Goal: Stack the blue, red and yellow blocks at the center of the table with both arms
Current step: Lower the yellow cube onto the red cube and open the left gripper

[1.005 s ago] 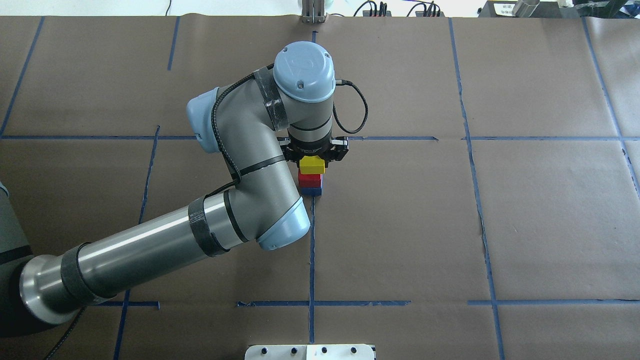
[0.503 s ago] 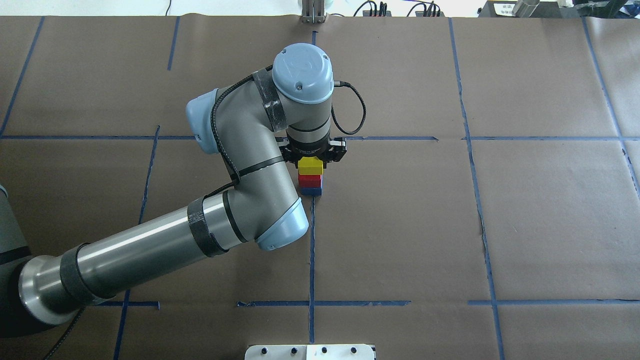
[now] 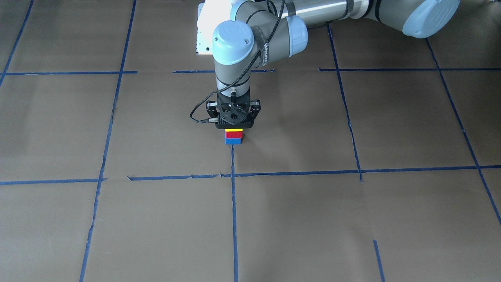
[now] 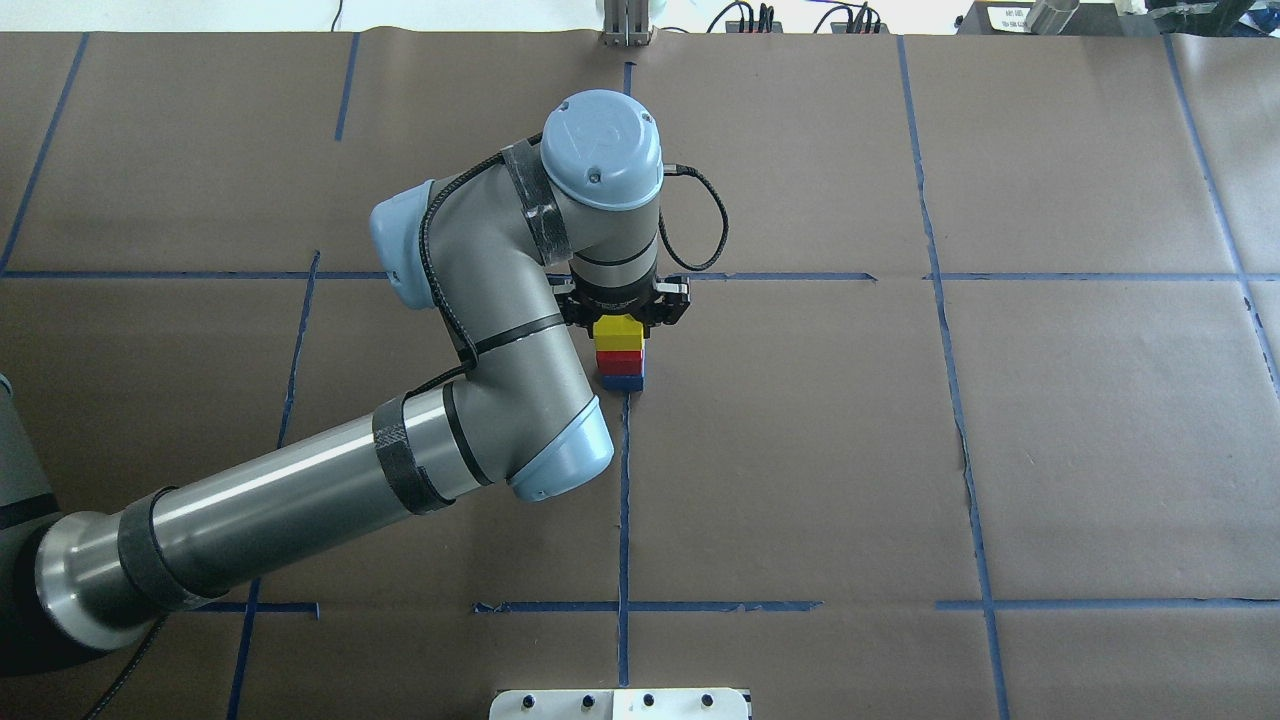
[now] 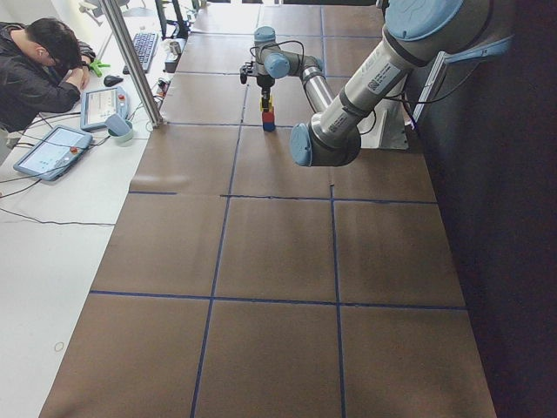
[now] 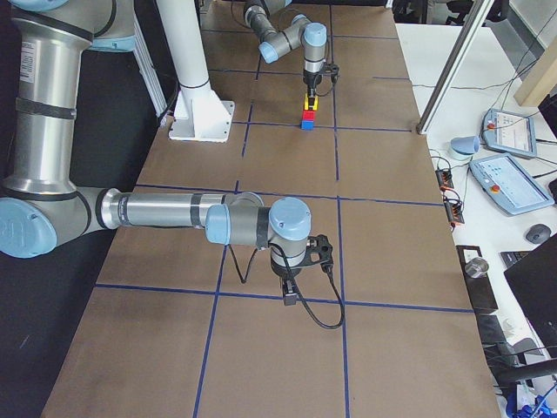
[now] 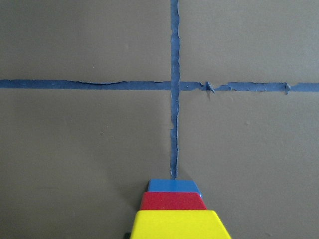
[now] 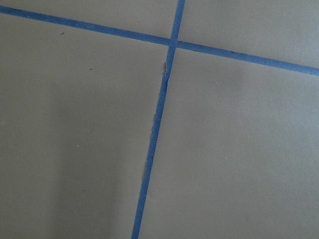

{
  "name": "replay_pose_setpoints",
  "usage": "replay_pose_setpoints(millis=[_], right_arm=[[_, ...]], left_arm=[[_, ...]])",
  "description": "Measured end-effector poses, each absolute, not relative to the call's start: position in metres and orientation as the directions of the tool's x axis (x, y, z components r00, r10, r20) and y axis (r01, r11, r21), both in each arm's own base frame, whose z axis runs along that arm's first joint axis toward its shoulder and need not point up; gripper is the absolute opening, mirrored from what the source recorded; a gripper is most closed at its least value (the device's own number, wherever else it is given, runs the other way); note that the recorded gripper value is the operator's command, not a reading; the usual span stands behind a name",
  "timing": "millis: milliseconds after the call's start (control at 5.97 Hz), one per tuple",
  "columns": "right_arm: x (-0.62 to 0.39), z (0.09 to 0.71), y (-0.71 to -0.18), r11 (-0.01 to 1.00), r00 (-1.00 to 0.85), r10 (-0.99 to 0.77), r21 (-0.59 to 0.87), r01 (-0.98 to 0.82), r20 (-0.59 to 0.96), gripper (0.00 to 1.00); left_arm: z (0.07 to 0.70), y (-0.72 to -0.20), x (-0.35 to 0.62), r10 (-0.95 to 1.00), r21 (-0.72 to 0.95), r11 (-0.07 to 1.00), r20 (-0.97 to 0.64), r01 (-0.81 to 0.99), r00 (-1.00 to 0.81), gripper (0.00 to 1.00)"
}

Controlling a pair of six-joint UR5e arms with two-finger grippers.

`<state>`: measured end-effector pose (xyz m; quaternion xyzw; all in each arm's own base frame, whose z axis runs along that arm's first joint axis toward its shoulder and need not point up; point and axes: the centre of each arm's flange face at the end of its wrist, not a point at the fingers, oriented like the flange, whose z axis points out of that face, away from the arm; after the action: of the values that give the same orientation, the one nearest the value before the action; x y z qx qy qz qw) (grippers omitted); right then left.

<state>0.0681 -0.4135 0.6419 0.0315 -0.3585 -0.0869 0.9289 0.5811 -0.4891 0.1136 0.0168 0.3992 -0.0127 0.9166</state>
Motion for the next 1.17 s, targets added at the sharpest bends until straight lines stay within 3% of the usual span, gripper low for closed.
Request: replay_pose_setpoints(millis=[335, 503, 1005, 1173], right_arm=[[0.068, 0.6419, -0.4134, 0.983, 0.728, -0.184, 0.121, 0.139, 0.661, 1.0], [0.068, 0.642, -0.4133, 0.983, 0.727, -0.184, 0.121, 0.139, 0.661, 1.0], [0.068, 0.642, -0.4132, 0.983, 0.727, -0.184, 0.12, 0.139, 0.662, 1.0], [0.0679, 0.6422, -0.4131, 0.983, 0.727, -0.183, 0.12, 0.139, 0.662, 1.0]], left_arm=[[0.1136, -0.4891, 0.5812, -0.011, 0.02, 0.999, -0.733, 0.037, 0.68, 0.29], [0.1138, -0.4891, 0.5811, -0.011, 0.02, 0.999, -0.733, 0.038, 0.68, 0.41], [0.1149, -0.4888, 0.5809, -0.009, 0.02, 0.999, -0.733, 0.036, 0.68, 0.99], [0.1145, -0.4887, 0.5807, -0.009, 0.021, 0.999, -0.734, 0.036, 0.679, 1.0]])
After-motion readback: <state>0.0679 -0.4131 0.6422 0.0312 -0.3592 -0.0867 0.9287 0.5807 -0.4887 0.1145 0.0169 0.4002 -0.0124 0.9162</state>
